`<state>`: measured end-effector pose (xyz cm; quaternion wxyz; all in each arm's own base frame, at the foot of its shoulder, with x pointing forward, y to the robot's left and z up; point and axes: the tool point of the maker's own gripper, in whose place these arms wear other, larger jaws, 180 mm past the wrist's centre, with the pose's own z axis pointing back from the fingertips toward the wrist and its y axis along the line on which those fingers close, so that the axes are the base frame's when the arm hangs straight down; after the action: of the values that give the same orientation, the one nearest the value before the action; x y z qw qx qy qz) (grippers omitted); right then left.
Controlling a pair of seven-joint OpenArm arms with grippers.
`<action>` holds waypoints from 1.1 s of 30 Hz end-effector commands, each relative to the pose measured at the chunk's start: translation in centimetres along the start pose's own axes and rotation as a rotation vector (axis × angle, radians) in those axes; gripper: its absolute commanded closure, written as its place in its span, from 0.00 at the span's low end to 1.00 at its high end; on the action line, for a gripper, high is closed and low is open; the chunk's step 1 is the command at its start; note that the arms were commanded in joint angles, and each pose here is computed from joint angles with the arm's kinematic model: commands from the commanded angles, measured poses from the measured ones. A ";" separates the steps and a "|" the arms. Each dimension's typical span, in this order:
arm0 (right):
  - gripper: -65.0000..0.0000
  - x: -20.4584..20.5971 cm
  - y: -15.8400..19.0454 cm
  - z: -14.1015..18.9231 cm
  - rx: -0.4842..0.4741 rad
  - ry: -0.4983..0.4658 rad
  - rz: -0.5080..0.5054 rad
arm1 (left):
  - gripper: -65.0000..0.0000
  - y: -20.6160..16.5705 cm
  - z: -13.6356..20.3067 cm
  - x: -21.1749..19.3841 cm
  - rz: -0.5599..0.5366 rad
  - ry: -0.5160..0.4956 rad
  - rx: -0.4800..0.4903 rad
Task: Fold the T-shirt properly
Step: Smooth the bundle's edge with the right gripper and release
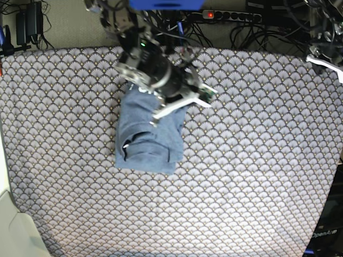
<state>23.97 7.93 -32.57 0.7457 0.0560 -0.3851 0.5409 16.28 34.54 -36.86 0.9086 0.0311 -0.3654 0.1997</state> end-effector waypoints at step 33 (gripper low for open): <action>1.00 -10.0 0.9 -4.7 0.110 0.184 -0.087 | 0.99 0.0 0.4 1.0 -0.016 -0.032 -0.002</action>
<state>23.97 3.21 -42.88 0.7974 0.0732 -0.2778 0.5306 16.09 34.42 -37.03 0.9098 0.0298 -0.3620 0.2009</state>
